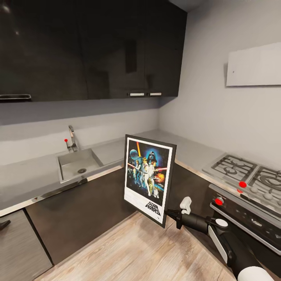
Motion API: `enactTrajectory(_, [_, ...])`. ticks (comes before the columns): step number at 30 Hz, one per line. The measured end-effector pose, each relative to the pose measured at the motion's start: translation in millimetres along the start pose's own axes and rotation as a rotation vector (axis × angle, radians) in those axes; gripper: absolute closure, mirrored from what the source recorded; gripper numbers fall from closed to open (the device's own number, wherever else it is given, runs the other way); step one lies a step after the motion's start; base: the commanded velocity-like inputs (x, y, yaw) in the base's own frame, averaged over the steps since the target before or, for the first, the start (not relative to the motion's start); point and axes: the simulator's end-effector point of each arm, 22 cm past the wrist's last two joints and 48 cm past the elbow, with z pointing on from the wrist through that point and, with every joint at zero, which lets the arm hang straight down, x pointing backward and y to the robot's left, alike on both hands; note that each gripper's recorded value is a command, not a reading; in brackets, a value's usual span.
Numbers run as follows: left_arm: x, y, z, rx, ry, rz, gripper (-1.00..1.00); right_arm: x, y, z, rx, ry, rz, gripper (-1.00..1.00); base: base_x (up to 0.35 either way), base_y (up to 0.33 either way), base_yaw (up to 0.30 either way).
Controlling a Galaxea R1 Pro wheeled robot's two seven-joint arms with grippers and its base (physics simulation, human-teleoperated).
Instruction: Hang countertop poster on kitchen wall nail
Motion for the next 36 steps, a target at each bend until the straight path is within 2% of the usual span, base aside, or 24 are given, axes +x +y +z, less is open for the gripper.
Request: enactTrajectory(36, [-12.0, 0.0, -35.1, 0.000, 0.002, 0.000, -1.00, -29.9, 16.7, -13.3, -0.001, 0.002, 0.001, 1.00, 0.000, 0.000, 0.000])
